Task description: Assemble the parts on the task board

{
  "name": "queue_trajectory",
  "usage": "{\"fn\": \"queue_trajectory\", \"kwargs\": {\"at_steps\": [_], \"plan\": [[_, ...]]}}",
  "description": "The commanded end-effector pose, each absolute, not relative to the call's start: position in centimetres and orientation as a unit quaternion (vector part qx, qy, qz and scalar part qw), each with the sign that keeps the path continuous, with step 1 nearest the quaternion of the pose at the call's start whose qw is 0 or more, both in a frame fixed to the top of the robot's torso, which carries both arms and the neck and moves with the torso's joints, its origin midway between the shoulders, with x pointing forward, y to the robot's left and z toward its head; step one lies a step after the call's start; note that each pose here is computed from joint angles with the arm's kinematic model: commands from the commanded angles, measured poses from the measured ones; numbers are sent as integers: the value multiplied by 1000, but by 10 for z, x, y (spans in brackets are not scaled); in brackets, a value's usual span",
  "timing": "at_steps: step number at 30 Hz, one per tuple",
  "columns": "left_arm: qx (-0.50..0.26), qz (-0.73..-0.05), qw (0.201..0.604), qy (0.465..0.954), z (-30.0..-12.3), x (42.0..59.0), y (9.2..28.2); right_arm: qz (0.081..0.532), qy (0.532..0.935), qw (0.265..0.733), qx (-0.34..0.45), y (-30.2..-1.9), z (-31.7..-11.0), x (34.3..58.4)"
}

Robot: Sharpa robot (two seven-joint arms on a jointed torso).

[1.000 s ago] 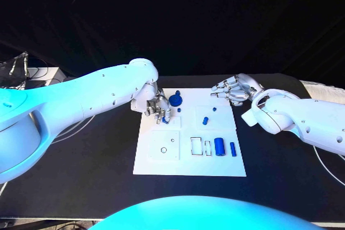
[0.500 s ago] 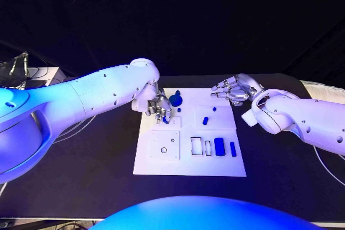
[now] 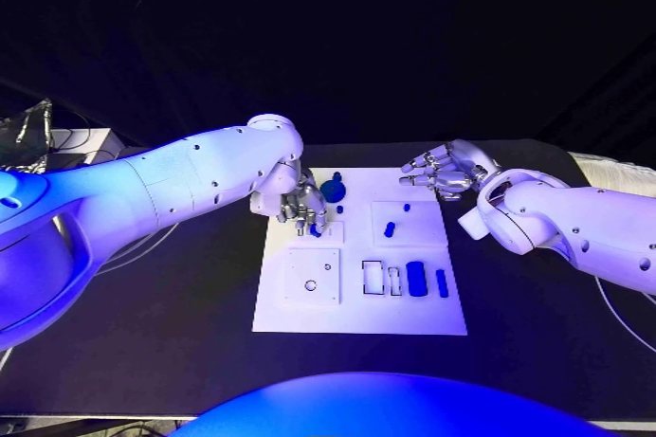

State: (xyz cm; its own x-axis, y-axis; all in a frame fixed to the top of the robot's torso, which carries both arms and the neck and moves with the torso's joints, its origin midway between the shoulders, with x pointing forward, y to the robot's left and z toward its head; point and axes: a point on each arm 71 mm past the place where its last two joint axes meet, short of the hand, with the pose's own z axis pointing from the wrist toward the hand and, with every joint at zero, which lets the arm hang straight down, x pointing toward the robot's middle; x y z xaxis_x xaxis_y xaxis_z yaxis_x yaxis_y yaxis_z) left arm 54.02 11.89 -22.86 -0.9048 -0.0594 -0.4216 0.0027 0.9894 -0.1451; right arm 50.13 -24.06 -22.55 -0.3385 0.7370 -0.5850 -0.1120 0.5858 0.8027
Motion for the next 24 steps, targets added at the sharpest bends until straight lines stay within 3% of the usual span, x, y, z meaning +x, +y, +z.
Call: {"fn": "queue_trajectory", "kwargs": {"at_steps": [1,24], "plan": [[-12,-65,227,972,-235,536,121,404,716,528,211,-239,-225,500],[-33,-86,276,957,-232,528,131,403,716,529,212,-242,-226,500]]}}
